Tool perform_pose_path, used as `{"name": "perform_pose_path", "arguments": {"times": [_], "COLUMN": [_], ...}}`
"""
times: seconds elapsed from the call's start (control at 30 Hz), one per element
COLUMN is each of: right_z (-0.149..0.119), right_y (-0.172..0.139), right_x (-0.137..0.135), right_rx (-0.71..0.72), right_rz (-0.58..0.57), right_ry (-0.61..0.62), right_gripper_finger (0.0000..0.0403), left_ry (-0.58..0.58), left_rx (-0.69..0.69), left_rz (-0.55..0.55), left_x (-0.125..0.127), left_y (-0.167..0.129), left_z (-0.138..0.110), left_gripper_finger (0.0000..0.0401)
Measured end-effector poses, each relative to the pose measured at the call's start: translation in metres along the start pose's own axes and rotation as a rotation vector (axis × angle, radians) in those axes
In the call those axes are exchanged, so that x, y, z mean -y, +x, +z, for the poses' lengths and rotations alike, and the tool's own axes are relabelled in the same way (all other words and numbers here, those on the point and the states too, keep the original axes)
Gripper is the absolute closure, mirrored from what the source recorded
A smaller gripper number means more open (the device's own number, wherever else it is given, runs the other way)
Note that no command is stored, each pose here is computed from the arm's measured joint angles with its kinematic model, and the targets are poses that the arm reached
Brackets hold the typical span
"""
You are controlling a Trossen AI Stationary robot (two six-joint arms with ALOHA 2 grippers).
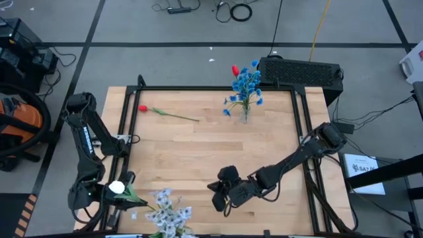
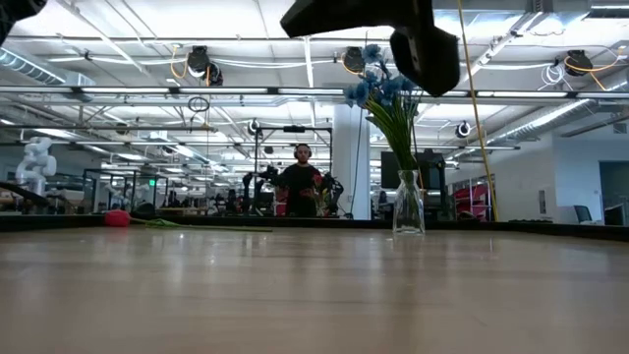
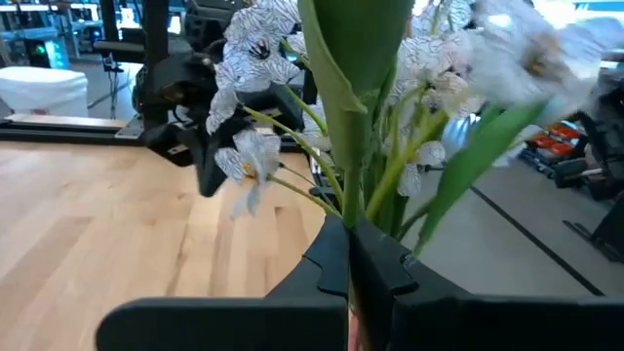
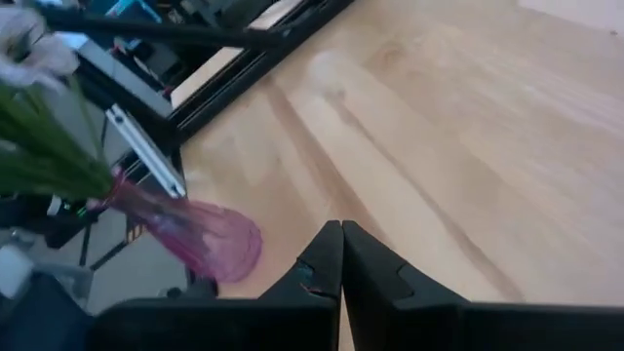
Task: Sort flowers into vase by color
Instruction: Put the white flowers into the pink vase
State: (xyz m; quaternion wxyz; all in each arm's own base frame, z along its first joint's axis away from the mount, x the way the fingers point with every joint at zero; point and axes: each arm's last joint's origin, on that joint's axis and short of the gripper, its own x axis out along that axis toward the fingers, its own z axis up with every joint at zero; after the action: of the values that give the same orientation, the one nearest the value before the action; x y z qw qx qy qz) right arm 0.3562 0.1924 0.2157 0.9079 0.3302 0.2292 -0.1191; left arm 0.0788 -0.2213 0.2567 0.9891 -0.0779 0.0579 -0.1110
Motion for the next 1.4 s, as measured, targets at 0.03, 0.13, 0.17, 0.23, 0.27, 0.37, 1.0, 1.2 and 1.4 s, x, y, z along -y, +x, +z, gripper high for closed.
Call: {"name": "perform_pose_path", "arguments": {"times": [0.03, 0.13, 0.17, 0.23, 0.27, 0.37, 1.0, 1.2, 1.4], "right_z": [-0.002, -0.007, -0.01, -0.02, -0.027, -0.051, -0.091, -0.089, -0.077], "right_y": [-0.001, -0.003, -0.005, -0.005, -0.005, -0.003, 0.099, 0.115, 0.123], "right_x": [-0.001, -0.005, -0.006, -0.008, -0.01, -0.016, -0.086, -0.08, -0.076], "right_rx": [-0.005, -0.074, -0.105, -0.138, -0.148, -0.196, 0.038, 0.086, 0.127], "right_rz": [0.004, 0.052, 0.069, 0.081, 0.082, 0.067, 0.083, 0.098, 0.09], "right_ry": [-0.003, -0.007, -0.012, -0.035, -0.049, -0.114, -0.492, -0.527, -0.606], "right_gripper_finger": [0.0403, 0.0403, 0.0403, 0.0403, 0.0403, 0.0403, 0.0376, 0.031, 0.0244], "left_ry": [-0.002, -0.003, 0.009, 0.025, 0.028, 0.04, 0.02, -0.006, -0.007], "left_rx": [0.002, 0.011, 0.015, 0.02, 0.021, 0.024, 0.034, 0.034, 0.035], "left_rz": [0.005, 0.018, 0.021, 0.023, 0.023, 0.022, 0.021, 0.021, 0.021], "left_x": [0.0, 0.0, 0.001, 0.002, 0.002, 0.003, 0.003, 0.003, 0.003], "left_y": [0.001, 0.003, 0.003, 0.004, 0.004, 0.004, 0.004, 0.004, 0.004], "left_z": [0.001, 0.006, 0.008, 0.011, 0.012, 0.014, 0.016, 0.016, 0.016], "left_gripper_finger": [0.0401, 0.0401, 0.0401, 0.0401, 0.0401, 0.0401, 0.0401, 0.0401, 0.0401]}}
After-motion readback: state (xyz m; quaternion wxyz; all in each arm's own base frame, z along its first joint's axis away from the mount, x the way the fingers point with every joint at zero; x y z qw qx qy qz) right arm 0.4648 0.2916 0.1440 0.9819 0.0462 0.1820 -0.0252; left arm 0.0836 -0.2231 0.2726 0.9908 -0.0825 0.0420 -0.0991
